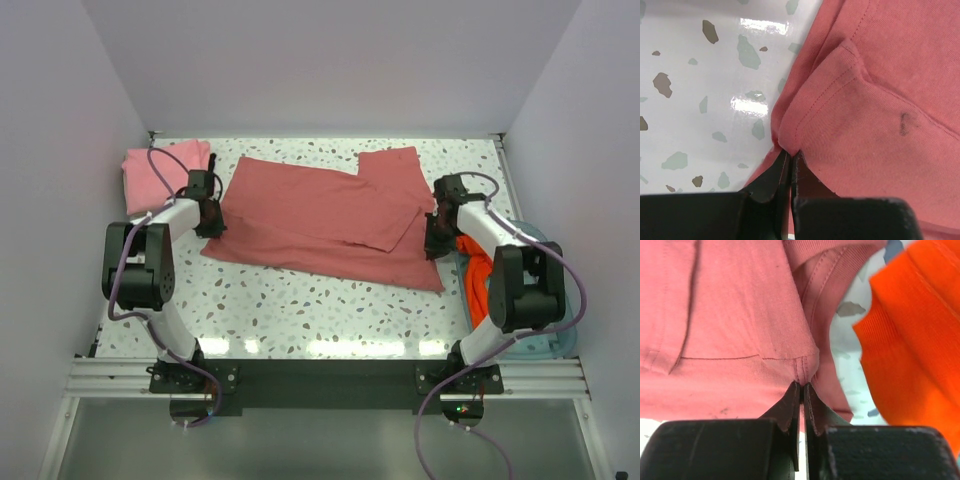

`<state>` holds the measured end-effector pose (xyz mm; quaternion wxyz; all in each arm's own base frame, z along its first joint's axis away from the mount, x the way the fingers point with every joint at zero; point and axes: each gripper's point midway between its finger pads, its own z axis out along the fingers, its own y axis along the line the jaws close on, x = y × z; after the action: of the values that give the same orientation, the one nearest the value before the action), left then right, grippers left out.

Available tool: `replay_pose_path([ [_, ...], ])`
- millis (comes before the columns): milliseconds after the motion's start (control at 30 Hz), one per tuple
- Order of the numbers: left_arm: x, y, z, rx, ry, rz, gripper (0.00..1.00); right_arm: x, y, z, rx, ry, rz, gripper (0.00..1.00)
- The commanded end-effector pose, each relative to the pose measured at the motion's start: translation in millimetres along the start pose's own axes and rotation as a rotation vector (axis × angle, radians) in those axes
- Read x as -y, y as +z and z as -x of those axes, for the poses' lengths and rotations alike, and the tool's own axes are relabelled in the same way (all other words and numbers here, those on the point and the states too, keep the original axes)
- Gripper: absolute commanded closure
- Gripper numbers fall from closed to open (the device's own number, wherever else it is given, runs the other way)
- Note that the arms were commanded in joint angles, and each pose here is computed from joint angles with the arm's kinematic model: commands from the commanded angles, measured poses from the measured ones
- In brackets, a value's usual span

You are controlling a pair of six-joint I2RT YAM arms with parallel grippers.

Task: Fold and stack the t-shirts
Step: Fold the tshirt

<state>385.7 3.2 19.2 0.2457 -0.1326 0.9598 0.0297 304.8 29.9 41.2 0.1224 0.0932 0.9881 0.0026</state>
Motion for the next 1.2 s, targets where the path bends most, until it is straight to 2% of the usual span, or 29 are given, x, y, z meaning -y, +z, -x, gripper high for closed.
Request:
replay_pose_path([
  [0,-1.0,-16.4,24.3,0.08,0.002,0.003,1.0,8.6,-23.7,-1.6,0.041,0.011,-0.025,1.0],
  [200,-6.8,-11.8,14.8,0.054,-0.001,0.033,1.0,12.0,-12.4,-16.8,-0.013,0.015,-0.04,1.0],
  [267,-7.3,-9.6,12.9,0.044,0.002,0.038,0.87,12.0,-9.3,-17.1,-0.028,0.006,-0.043,1.0],
  [300,-7.9,-9.9,13.3,0.045,0.004,0.041,0.8,11.9,-9.3,-16.2,-0.033,0.003,-0.044,0.95],
  [333,-8.4,-12.0,17.0,0.055,0.004,0.044,0.6,11.2,-11.5,-8.6,-0.02,-0.001,-0.046,0.9],
  [367,-9.1,-13.3,19.0,0.061,0.003,0.049,0.51,10.7,-13.7,-4.8,-0.012,-0.004,-0.046,0.84],
  [400,-9.8,-16.7,24.8,0.078,0.0,0.058,0.41,10.7,-17.4,-2.2,-0.008,-0.005,-0.048,0.7],
  [433,-9.8,-20.7,27.5,0.086,0.001,0.062,0.27,9.3,-24.4,8.6,0.018,-0.007,-0.047,0.64],
  [500,-9.1,-29.3,37.4,0.117,0.003,0.076,0.18,9.8,-34.2,18.2,0.043,-0.01,-0.052,0.55],
  [667,29.0,-65.3,51.6,0.216,0.088,0.054,0.1,-7.9,-67.5,43.9,0.14,-0.012,0.034,0.46],
  [733,60.1,-78.3,46.8,0.237,0.133,-0.013,0.09,-16.0,-74.9,48.7,0.164,-0.006,0.074,0.45],
  [900,146.1,-96.3,7.3,0.227,0.262,-0.26,0.09,-54.1,-70.2,45.2,0.156,-0.011,0.209,0.45],
  [1000,184.0,-101.5,-17.0,0.205,0.316,-0.358,0.09,-74.3,-61.0,42.2,0.133,-0.029,0.238,0.46],
  [1167,213.1,-92.3,-53.1,0.149,0.379,-0.405,0.09,-104.8,-51.1,41.8,0.115,-0.07,0.274,0.46],
])
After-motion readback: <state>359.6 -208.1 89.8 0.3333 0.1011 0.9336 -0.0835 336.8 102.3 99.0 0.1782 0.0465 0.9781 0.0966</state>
